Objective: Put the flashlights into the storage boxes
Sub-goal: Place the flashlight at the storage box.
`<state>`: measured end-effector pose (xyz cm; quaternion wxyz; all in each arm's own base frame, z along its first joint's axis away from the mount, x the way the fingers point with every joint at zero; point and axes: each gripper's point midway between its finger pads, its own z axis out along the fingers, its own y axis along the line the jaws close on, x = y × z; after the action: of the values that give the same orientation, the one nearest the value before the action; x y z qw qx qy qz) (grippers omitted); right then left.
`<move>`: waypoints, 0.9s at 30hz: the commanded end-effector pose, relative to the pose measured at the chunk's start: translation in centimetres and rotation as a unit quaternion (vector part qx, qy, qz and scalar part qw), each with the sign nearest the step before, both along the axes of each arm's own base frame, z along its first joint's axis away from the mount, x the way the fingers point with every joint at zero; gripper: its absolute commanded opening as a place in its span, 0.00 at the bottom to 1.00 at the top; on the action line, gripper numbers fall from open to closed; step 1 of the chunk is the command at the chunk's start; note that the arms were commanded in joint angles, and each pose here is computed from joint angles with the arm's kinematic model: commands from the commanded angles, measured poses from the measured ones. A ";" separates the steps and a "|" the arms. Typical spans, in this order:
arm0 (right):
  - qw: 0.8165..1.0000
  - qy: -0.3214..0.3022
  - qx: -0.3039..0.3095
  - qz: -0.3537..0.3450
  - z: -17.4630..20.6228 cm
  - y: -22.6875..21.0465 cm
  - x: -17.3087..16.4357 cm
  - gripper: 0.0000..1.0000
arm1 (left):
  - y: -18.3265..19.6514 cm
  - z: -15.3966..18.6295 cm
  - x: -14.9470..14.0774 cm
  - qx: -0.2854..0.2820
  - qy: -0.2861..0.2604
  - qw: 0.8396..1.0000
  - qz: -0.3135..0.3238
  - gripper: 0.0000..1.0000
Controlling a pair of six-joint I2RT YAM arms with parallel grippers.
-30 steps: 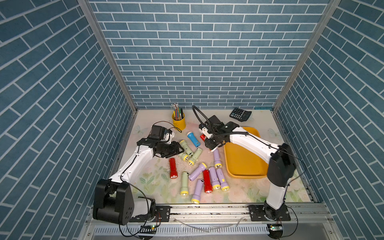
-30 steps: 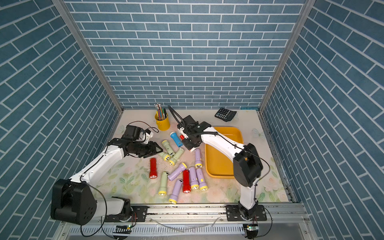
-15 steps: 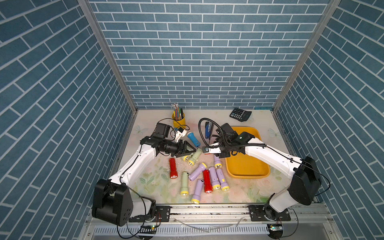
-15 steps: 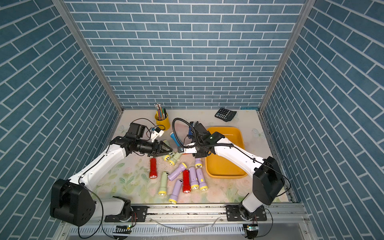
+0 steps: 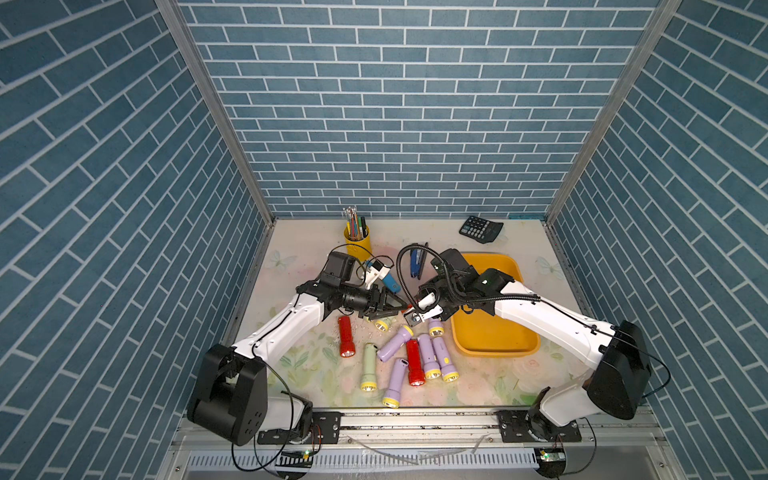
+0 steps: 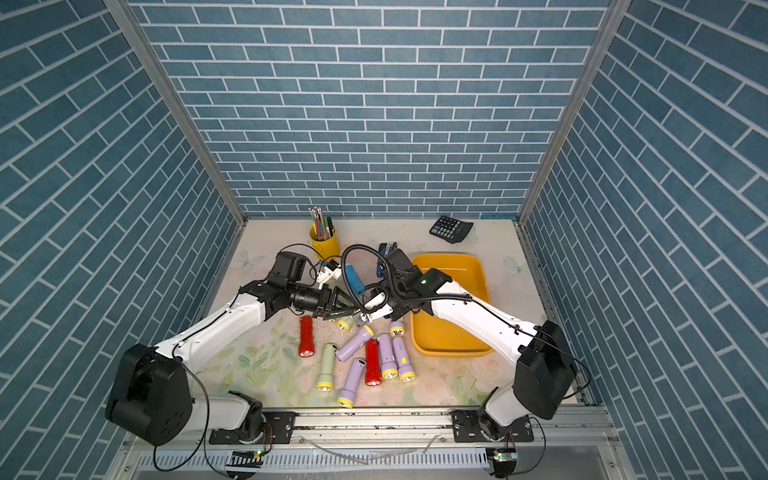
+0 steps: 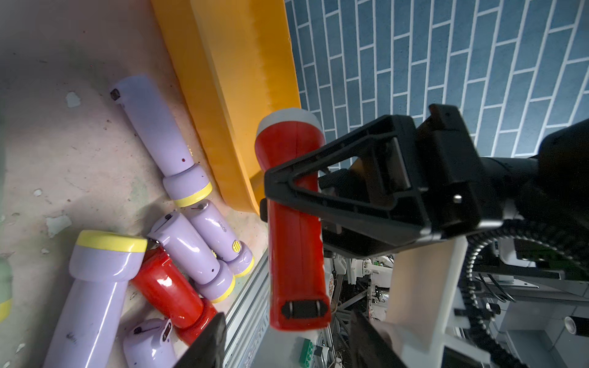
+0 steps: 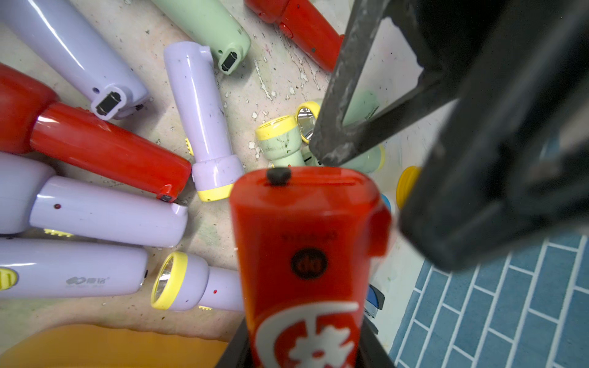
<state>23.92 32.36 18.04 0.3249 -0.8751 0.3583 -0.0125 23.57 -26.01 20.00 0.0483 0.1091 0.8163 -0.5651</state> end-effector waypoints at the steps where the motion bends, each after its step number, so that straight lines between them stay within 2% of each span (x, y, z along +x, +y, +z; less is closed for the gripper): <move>1: 0.999 -0.024 0.007 0.045 0.8 0.7 -0.7 0.13 | -0.6 -0.5 0.0 -0.007 0.009 1.000 -0.011 0.61; 14: 0.999 -0.017 -0.006 0.049 0.9 0.9 -0.7 0.14 | -2.5 -0.5 -1.8 -0.013 0.013 0.998 -0.063 0.60; 19: 0.999 -0.015 -0.004 0.051 0.9 1.1 -0.7 0.15 | -2.6 -0.7 -1.6 -0.006 0.010 0.998 -0.060 0.52; 27: 0.998 -0.011 -0.005 0.054 1.0 1.1 -0.9 0.18 | -3.4 -0.7 -1.8 -0.005 0.007 0.997 -0.072 0.53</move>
<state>23.22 32.52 17.50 0.3102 -0.8898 0.3346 -0.0116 21.64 -28.76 18.66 -0.0046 0.1447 0.8092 -0.5695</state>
